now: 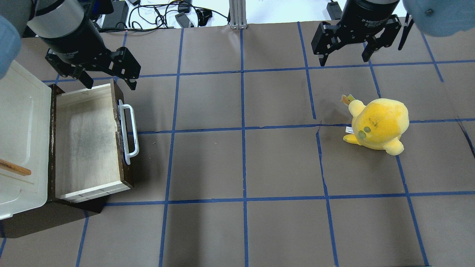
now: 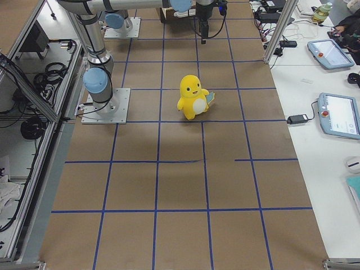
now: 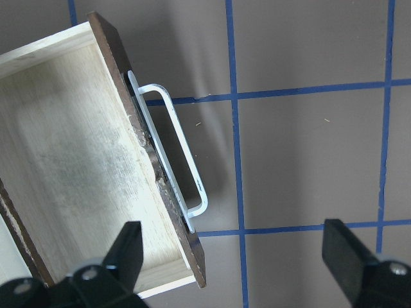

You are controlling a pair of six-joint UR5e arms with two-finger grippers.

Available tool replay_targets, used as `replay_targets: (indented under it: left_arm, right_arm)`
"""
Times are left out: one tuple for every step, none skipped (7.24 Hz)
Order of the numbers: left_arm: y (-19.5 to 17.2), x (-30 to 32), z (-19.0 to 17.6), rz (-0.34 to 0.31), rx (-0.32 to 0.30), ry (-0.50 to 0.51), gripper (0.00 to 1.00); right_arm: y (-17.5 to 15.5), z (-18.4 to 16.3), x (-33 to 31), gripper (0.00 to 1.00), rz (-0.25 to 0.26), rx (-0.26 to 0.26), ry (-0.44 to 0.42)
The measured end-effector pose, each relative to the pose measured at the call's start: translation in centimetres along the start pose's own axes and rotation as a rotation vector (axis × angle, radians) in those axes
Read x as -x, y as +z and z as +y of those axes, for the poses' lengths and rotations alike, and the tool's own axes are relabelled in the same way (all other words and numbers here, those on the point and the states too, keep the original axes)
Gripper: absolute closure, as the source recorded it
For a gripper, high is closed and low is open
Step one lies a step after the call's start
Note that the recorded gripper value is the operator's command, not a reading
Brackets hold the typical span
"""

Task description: Pull drawer sideways

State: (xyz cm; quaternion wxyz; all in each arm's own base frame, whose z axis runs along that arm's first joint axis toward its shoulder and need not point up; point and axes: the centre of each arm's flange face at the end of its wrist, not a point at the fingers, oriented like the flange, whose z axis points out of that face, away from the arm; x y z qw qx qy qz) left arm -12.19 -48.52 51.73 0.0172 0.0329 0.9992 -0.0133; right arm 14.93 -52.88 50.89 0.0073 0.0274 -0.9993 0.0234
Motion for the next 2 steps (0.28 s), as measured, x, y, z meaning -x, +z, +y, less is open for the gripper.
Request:
replay_targets:
  left_arm:
    - [-0.04,-0.1,0.1,0.008,0.002,-0.003,0.0]
    - [0.0,-0.17,0.13,0.016,0.004,-0.005,0.0]
  right_arm:
    - [0.0,0.0,0.0,0.0,0.0,0.0,0.0]
    - [0.0,0.0,0.0,0.0,0.0,0.0,0.0]
